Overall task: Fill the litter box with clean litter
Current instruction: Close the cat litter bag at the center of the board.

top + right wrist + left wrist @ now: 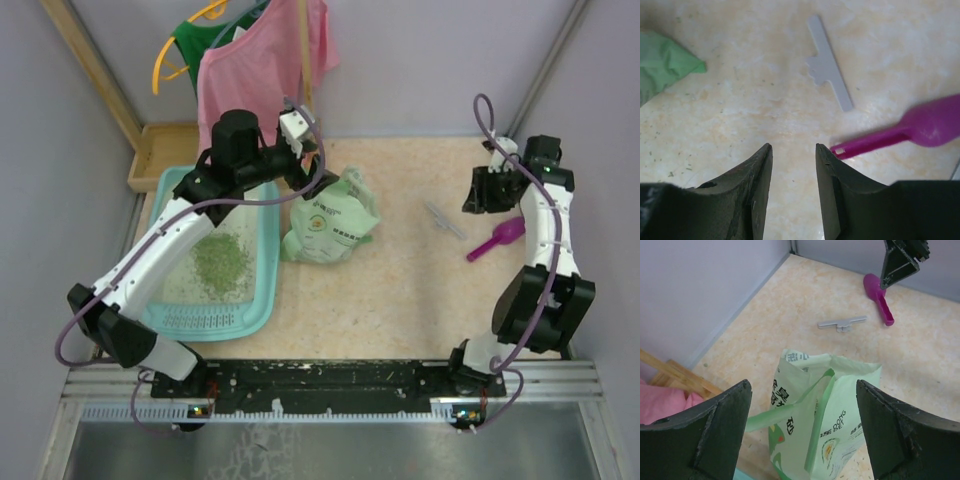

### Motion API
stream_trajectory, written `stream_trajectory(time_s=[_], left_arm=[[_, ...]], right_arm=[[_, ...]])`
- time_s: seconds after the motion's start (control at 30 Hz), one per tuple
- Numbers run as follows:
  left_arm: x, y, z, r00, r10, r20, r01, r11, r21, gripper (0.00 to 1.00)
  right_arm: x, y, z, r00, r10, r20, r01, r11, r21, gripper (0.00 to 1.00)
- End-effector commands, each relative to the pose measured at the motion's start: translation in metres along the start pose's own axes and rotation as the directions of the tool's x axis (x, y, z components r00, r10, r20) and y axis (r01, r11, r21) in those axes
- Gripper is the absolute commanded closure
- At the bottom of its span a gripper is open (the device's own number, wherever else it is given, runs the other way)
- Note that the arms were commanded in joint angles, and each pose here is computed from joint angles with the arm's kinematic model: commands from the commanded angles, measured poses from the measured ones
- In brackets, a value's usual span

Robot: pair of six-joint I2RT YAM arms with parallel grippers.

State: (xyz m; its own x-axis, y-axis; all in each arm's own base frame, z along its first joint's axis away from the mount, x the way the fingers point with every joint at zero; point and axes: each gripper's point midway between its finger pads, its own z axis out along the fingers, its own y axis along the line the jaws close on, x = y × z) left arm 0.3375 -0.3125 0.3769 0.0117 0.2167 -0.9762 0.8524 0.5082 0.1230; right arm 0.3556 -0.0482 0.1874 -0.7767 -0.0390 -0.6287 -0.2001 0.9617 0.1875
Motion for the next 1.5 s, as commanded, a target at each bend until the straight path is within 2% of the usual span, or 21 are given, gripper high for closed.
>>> stream_trajectory(time_s=[0.0, 0.13, 0.23, 0.33, 0.47, 0.57, 0.7, 0.8, 0.83, 1.07, 1.27, 1.47], left_arm=[[0.018, -0.019, 0.015, 0.996, -0.029, -0.080, 0.041, 0.987, 0.154, 0.11], [0.024, -0.028, 0.018, 0.993, -0.045, -0.109, 0.068, 0.975, 0.211, 0.13], [0.028, -0.030, 0.014, 0.990, -0.043, -0.131, 0.071, 0.975, 0.212, 0.15], [0.043, -0.031, 0.010, 0.979, -0.049, -0.195, 0.090, 0.974, 0.206, 0.16], [0.051, -0.031, 0.005, 0.974, -0.050, -0.222, 0.092, 0.979, 0.182, 0.20], [0.056, -0.026, 0.003, 0.973, -0.043, -0.226, 0.077, 0.986, 0.145, 0.36], [0.069, -0.016, 0.004, 0.967, -0.034, -0.252, 0.058, 0.994, 0.088, 0.67], [0.074, -0.012, 0.003, 0.963, -0.028, -0.269, 0.047, 0.997, 0.065, 0.97], [0.075, -0.010, 0.003, 0.962, -0.024, -0.273, 0.042, 0.997, 0.058, 1.00], [0.068, 0.005, -0.006, 0.969, 0.006, -0.248, -0.015, 0.999, -0.035, 1.00], [0.066, 0.007, -0.006, 0.971, 0.003, -0.239, -0.015, 0.999, -0.045, 1.00], [0.062, 0.008, -0.007, 0.974, 0.004, -0.224, -0.017, 0.998, -0.054, 1.00]], right_arm=[[-0.032, 0.053, -0.025, 0.977, -0.189, 0.093, 0.203, 0.964, -0.174, 0.58], [-0.049, 0.085, -0.037, 0.969, -0.199, 0.147, 0.240, 0.900, -0.364, 0.52], [-0.075, 0.096, -0.040, 0.977, -0.157, 0.145, 0.204, 0.889, -0.411, 0.53], [-0.082, 0.119, -0.036, 0.981, -0.176, 0.079, 0.193, 0.867, -0.460, 0.55], [-0.077, 0.162, -0.023, 0.967, -0.255, 0.023, 0.233, 0.838, -0.493, 0.56], [-0.070, 0.187, -0.008, 0.948, -0.318, 0.010, 0.282, 0.827, -0.486, 0.56], [-0.061, 0.209, 0.010, 0.932, -0.361, -0.014, 0.307, 0.811, -0.497, 0.58], [-0.063, 0.217, 0.017, 0.928, -0.372, 0.000, 0.322, 0.802, -0.503, 0.58], [-0.063, 0.218, 0.021, 0.923, -0.386, -0.002, 0.335, 0.804, -0.491, 0.58], [-0.063, 0.226, 0.028, 0.890, -0.456, -0.003, 0.405, 0.793, -0.455, 0.59], [-0.069, 0.234, 0.030, 0.884, -0.468, 0.013, 0.420, 0.782, -0.460, 0.59], [-0.044, 0.244, 0.051, 0.860, -0.507, -0.052, 0.418, 0.759, -0.499, 0.59]])
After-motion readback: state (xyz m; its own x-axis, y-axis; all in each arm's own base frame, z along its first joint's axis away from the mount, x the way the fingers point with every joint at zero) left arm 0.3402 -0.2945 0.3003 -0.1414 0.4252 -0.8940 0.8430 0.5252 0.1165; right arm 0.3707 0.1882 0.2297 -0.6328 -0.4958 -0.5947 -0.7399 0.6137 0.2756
